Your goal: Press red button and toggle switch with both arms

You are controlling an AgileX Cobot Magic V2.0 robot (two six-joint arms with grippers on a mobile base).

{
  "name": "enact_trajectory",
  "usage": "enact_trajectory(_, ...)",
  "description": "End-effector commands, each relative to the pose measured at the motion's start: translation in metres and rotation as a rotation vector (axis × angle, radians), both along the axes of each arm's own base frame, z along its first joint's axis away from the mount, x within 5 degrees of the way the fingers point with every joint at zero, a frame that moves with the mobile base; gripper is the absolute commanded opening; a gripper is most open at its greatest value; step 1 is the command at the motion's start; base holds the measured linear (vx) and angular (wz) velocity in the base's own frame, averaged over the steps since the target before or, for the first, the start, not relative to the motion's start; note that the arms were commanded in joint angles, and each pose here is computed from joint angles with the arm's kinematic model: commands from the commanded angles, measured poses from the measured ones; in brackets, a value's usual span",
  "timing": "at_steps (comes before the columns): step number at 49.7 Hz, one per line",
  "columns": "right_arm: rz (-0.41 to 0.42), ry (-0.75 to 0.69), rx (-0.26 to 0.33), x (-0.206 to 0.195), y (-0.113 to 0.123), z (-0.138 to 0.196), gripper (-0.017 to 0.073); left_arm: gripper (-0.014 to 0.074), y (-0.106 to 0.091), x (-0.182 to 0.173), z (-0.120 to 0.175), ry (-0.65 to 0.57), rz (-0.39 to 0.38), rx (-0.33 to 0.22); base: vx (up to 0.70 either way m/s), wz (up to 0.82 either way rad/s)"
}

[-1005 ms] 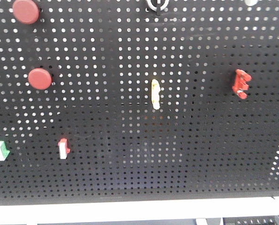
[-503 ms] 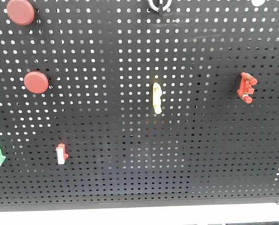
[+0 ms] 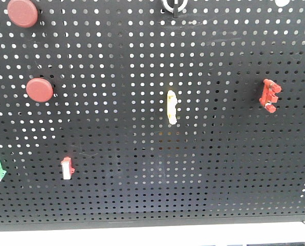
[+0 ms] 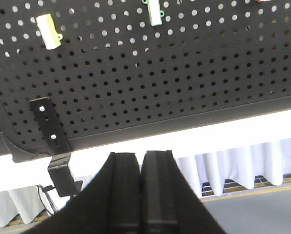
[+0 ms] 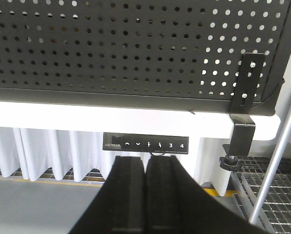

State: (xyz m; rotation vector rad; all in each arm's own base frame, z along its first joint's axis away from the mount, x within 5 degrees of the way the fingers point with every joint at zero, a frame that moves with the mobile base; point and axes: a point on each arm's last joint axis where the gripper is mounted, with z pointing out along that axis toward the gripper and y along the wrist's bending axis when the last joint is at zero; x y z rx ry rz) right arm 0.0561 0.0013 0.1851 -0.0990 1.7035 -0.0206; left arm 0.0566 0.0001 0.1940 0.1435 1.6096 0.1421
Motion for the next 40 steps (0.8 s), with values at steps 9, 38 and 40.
enact_trajectory(9, 0.022, -0.15, -0.006, 0.0, 0.002, 0.011, -0.0003, 0.0001, 0.0, 0.001, 0.007, -0.149, 0.006, -0.01, 0.0, 0.0)
enact_trajectory(38, 0.024, -0.54, 0.058, -0.017, 0.001, 0.227, -0.0003, 0.0001, 0.0, -0.049, 0.211, -0.604, -0.034, -0.144, 0.0, 0.0)
enact_trajectory(40, 0.025, -0.549, 0.058, -0.012, 0.001, 0.238, -0.0003, 0.0001, 0.0, -0.049, 0.227, -0.625, -0.036, -0.144, 0.0, 0.0)
